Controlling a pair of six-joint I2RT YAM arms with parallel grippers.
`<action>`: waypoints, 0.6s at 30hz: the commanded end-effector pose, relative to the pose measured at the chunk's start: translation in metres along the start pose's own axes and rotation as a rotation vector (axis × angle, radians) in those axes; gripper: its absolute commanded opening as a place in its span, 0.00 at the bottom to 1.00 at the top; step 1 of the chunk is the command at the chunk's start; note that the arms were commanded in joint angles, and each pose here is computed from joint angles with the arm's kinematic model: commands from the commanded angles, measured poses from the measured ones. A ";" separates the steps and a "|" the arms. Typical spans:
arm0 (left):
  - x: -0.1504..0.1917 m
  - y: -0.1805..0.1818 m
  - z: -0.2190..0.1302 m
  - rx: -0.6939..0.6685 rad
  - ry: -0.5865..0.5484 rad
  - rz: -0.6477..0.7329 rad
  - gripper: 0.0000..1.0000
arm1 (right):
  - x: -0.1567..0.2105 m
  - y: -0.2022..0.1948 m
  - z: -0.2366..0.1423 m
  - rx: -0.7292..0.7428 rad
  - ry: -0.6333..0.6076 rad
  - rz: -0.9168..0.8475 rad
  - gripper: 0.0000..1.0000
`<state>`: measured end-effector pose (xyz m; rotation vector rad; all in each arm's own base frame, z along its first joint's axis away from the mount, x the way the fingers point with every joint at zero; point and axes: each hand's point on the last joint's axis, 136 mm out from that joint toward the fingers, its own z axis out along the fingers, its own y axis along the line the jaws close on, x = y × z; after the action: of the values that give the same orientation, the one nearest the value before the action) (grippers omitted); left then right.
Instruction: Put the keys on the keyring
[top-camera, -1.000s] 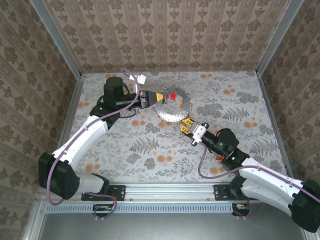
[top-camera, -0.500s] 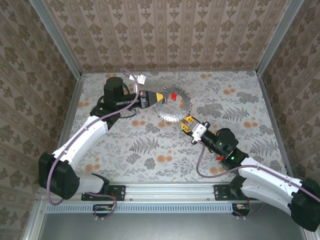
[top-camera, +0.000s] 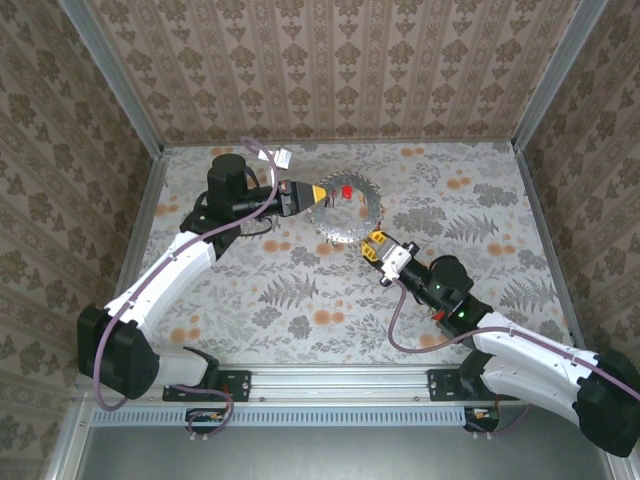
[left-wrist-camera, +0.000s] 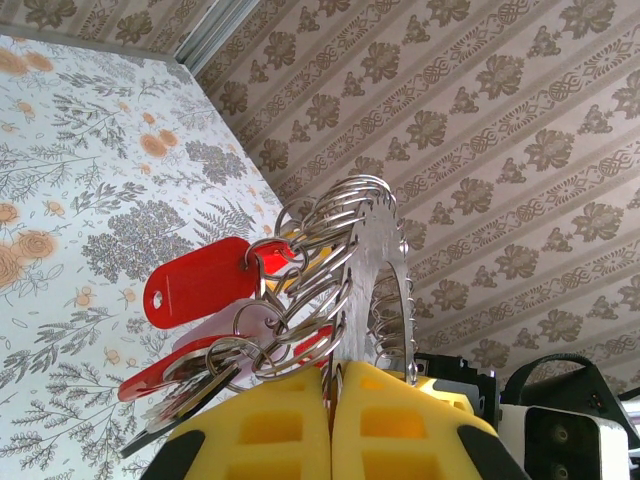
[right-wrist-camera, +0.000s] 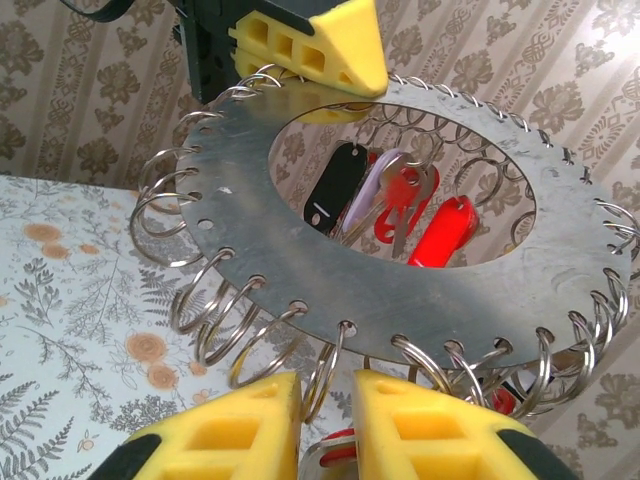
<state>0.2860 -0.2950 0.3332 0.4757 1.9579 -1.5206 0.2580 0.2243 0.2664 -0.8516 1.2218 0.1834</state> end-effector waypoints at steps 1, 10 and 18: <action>-0.010 -0.023 -0.005 0.066 -0.039 0.056 0.00 | -0.020 -0.017 0.003 0.071 -0.048 0.014 0.21; -0.010 -0.021 -0.004 0.060 -0.045 0.048 0.00 | -0.014 -0.018 0.005 0.081 -0.025 0.022 0.09; -0.009 0.001 -0.002 -0.009 -0.087 -0.035 0.00 | -0.017 -0.025 0.006 0.115 -0.022 0.068 0.00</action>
<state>0.2919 -0.2939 0.3251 0.4049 1.9752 -1.5194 0.2664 0.2187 0.2640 -0.8014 1.2641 0.1572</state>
